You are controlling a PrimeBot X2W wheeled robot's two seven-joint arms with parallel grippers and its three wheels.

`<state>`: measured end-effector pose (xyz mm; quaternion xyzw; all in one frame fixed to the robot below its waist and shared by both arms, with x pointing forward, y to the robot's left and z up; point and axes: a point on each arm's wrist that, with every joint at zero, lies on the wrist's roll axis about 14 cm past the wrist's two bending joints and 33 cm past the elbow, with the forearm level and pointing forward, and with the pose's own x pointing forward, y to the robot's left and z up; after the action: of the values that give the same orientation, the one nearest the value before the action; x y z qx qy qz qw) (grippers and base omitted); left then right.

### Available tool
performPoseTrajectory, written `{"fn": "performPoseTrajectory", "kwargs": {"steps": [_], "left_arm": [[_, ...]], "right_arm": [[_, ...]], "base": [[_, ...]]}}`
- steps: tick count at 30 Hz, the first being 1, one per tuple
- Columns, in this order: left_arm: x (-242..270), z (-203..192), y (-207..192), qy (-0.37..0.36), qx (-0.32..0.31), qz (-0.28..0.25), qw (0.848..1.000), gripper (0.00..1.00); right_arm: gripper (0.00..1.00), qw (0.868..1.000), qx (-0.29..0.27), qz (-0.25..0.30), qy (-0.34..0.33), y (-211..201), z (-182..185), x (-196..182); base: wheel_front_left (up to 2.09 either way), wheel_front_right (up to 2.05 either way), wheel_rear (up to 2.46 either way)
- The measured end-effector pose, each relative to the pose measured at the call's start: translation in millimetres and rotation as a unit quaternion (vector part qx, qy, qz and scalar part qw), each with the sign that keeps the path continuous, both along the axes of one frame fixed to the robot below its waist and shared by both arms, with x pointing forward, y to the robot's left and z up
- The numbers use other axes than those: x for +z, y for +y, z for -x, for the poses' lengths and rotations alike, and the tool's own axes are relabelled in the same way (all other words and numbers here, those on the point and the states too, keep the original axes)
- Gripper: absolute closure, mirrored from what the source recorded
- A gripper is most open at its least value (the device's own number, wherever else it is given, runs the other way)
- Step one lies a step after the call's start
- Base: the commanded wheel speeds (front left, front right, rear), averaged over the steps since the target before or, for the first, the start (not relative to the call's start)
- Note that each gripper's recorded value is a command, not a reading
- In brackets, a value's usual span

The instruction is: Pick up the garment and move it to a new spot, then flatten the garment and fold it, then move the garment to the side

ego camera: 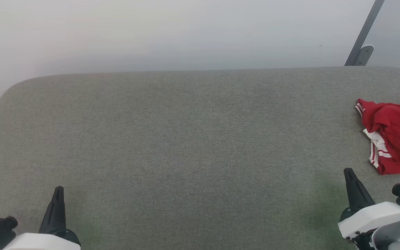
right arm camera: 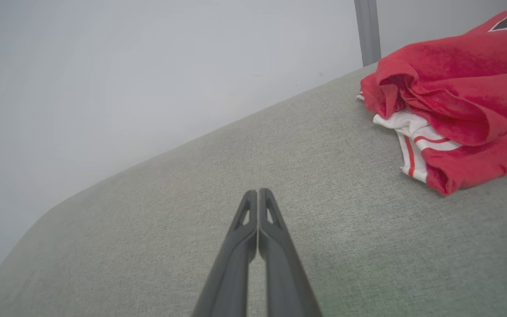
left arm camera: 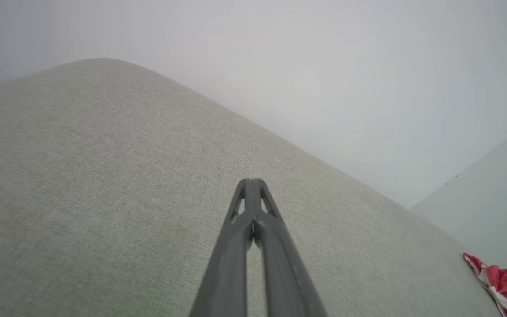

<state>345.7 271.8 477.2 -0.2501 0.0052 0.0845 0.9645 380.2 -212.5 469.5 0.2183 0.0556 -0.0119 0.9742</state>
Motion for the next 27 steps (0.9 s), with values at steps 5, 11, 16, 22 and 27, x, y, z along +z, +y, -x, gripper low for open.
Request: {"fn": "performPoseTrajectory", "kwargs": {"steps": [5,11,16,22,27], "left_arm": [[2,-4,-2,-0.005,0.003,0.036,0.999,1.0],[0,-6,-7,-0.006,0.005,0.084,0.996,1.0],[1,-9,-10,-0.01,0.005,0.117,0.993,1.0],[1,-12,-14,-0.012,0.005,0.155,0.988,1.0],[1,-15,-19,-0.015,0.003,0.184,0.983,1.0]], "right_arm": [[1.0,0.999,-0.007,-0.042,0.0,1,-1,1],[1.0,0.996,-0.014,-0.086,-0.001,1,-1,3],[1.0,0.992,-0.019,-0.122,-0.005,2,-3,6],[1.0,0.986,-0.025,-0.162,-0.004,2,-3,6],[1.0,0.981,-0.029,-0.194,-0.005,3,-3,7]], "base": [[0.0,0.0,0.0],[0.0,0.0,0.0],[0.0,0.0,0.0],[0.0,0.0,0.0],[0.0,0.0,0.0]]}}
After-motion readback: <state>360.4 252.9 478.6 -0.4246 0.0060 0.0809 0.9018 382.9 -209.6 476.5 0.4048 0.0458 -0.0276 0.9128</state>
